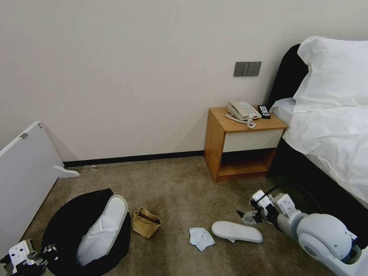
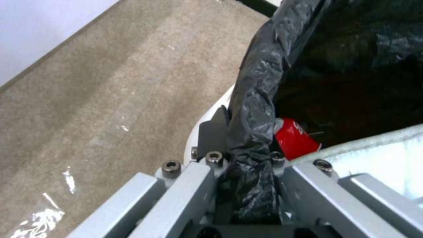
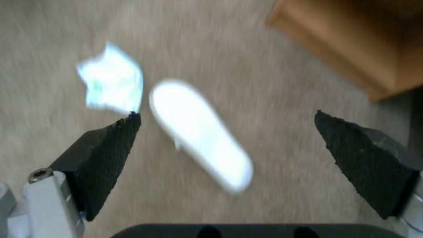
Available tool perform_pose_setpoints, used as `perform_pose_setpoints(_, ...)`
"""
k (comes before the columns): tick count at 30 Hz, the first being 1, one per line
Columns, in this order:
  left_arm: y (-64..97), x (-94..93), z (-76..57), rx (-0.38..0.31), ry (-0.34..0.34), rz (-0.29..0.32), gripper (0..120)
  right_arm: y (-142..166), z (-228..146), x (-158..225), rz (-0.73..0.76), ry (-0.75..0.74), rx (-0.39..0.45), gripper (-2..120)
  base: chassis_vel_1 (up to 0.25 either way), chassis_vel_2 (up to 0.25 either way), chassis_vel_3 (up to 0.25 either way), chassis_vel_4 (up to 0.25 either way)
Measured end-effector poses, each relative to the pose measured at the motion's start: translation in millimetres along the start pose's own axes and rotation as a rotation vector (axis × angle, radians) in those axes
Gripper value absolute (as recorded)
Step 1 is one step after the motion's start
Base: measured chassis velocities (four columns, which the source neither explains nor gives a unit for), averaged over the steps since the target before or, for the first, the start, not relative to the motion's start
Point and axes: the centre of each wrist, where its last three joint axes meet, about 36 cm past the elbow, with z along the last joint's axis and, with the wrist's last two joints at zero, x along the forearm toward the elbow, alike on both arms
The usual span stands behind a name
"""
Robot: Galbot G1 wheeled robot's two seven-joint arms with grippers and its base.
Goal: Pick up the trash bin, then pick up the garbage from the floor and place it into the trash bin.
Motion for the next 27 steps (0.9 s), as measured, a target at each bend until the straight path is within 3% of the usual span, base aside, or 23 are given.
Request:
perform_pose_setpoints(12,-6.0,-10.9,9.8,-0.001,0.032,0.013,2,5.7,51.5,-39.0,0.025,0.065,-0.011,100,0.0,0.0,0.0,0.0)
perform_pose_setpoints(27,-7.9,-20.6,17.3,-0.007,0.052,0.006,2,13.9,66.6,-97.3,0.075,0.011,-0.065,100,0.0,0.0,0.0,0.0)
